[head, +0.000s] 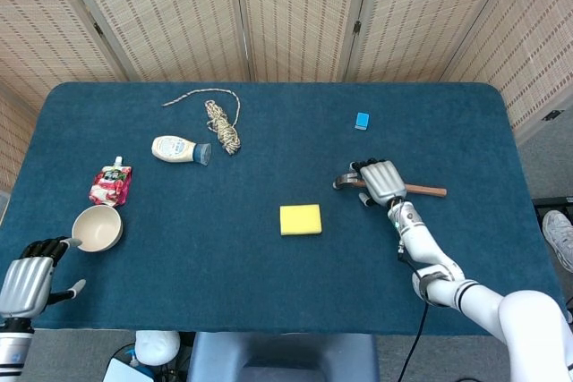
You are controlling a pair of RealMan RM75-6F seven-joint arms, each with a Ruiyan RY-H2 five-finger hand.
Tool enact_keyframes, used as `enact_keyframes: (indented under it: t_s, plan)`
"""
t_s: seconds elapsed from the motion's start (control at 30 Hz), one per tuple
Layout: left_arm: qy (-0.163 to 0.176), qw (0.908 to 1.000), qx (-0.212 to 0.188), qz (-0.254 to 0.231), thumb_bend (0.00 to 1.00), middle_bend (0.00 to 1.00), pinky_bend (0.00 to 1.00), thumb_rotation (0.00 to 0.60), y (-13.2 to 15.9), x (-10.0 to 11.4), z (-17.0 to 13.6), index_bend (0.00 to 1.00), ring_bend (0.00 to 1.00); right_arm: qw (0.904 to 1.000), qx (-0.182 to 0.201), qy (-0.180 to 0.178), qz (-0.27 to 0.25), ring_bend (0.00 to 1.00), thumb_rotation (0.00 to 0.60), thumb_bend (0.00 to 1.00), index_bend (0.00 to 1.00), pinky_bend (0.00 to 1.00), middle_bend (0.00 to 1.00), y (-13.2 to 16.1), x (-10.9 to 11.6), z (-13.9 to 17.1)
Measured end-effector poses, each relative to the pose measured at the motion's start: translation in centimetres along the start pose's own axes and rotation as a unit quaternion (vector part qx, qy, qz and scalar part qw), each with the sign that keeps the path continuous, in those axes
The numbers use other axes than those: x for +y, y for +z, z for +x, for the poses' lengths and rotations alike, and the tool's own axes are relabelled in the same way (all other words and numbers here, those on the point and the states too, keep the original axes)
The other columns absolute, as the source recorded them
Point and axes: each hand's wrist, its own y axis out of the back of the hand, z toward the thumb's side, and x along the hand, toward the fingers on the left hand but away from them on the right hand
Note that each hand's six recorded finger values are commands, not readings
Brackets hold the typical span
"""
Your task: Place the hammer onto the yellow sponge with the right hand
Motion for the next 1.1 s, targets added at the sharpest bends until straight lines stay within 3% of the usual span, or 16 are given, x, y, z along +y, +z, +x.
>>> enact_keyframes:
  t_s: [0.17, 1.1]
  plan:
    - [-0.002, 1.0, 0.001, -0.003, 0.22, 0.31, 0.25, 0.6, -0.1, -0.1, -0.1, 0.32, 0.27, 1.0, -0.001, 0.002, 0.0, 0.28, 0.6, 0.44, 0.29, 0.33, 0.36, 0.0, -0.6, 0.0]
    - [-0.005, 0.9999, 0.005, -0.009, 0.22, 0.31, 0.25, 0.6, -0.7, -0.5, -0.4, 0.32, 0.27, 0.9986, -0.051, -0.013, -0.003, 0.28, 0.6, 0.48, 0.39, 0.33, 0.43, -2.6, -1.3, 1.0]
